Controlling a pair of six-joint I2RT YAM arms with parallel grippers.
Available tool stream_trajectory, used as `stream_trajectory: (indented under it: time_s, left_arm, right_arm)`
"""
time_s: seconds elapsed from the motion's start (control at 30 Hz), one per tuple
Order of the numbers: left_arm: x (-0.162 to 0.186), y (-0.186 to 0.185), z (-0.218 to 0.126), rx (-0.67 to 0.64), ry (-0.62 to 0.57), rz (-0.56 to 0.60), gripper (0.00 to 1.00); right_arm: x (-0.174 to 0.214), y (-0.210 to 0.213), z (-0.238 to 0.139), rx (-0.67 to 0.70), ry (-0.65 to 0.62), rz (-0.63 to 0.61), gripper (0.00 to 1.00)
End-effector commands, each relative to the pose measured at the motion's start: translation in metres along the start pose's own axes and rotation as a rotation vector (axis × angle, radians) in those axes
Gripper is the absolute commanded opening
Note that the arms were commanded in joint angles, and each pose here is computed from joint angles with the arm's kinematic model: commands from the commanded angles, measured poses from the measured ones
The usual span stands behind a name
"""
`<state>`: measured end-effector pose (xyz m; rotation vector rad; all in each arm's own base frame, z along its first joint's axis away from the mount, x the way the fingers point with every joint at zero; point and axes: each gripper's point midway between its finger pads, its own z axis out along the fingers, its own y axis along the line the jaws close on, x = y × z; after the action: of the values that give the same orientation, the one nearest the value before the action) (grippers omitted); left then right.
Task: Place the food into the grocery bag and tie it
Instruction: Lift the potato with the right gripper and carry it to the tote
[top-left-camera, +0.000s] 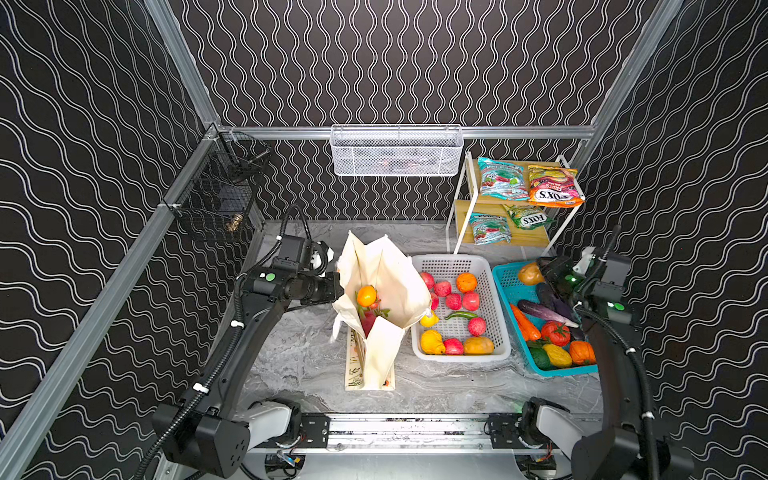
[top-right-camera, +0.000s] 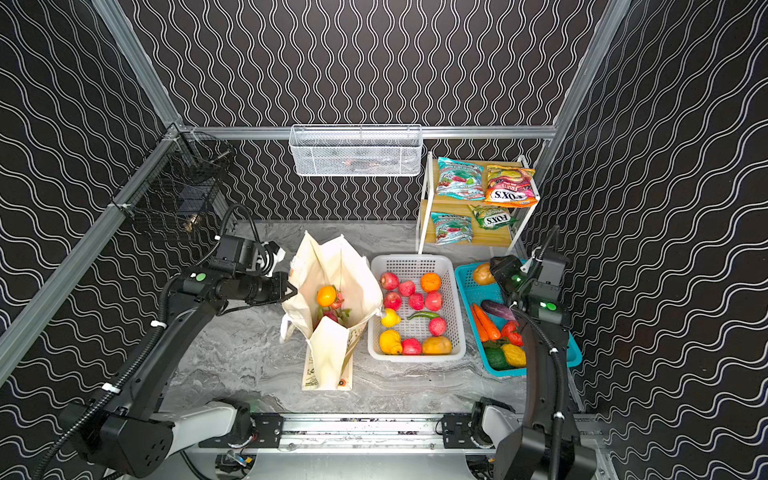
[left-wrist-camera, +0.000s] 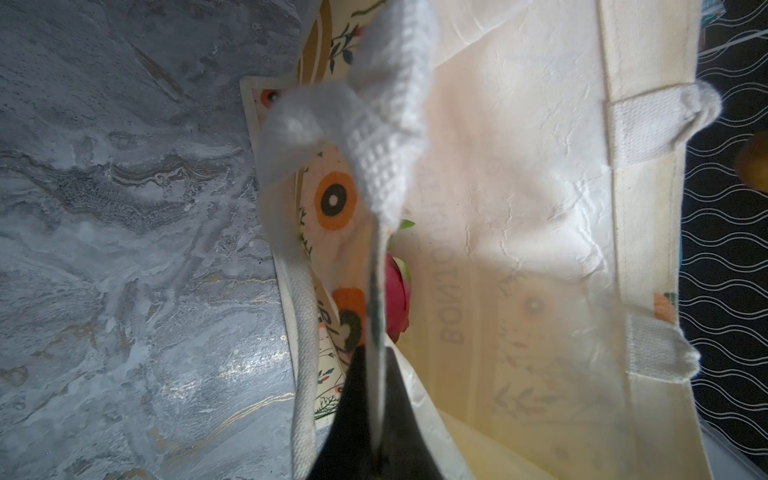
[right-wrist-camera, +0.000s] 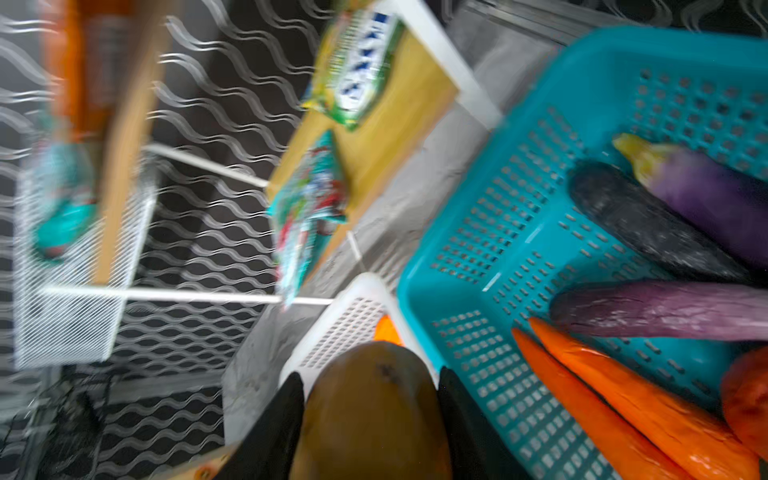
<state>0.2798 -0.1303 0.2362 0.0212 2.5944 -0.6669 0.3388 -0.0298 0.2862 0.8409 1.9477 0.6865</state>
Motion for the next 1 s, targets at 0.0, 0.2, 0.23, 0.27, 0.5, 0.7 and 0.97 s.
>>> stream_trajectory:
  time_s: [0.0, 0.2, 0.23, 0.27, 0.5, 0.7, 0.97]
  left_arm:
    - [-0.001, -0.001, 0.000, 0.004, -0.003, 0.000, 0.00]
    - [-0.005, -0.003, -0.001, 0.014, -0.013, -0.003, 0.00]
    - [-0.005, -0.003, 0.000, 0.015, -0.012, -0.005, 0.00]
    - [-0.005, -0.004, 0.000, 0.018, -0.013, -0.006, 0.00]
    - [-0.006, -0.006, -0.001, 0.027, -0.018, -0.009, 0.00]
    - [-0.008, -0.007, -0.004, 0.021, -0.018, 0.004, 0.00]
    - [-0.009, -0.010, -0.004, 0.040, -0.025, 0.004, 0.00]
  right_arm:
    - [0.022, 0.036, -0.018, -0.082, 0.090, -0.060, 0.48]
    - [0.082, 0.139, -0.029, -0.264, 0.205, -0.227, 0.48]
    - [0.094, 0.153, -0.029, -0.291, 0.228, -0.247, 0.48]
    - [0.108, 0.169, -0.028, -0.322, 0.250, -0.270, 0.48]
    - [0.209, 0.244, -0.016, -0.385, 0.376, -0.508, 0.49]
    - [0.281, 0.259, 0.014, -0.319, 0.459, -0.696, 0.49]
    - [0.340, 0.247, 0.057, -0.240, 0.490, -0.821, 0.50]
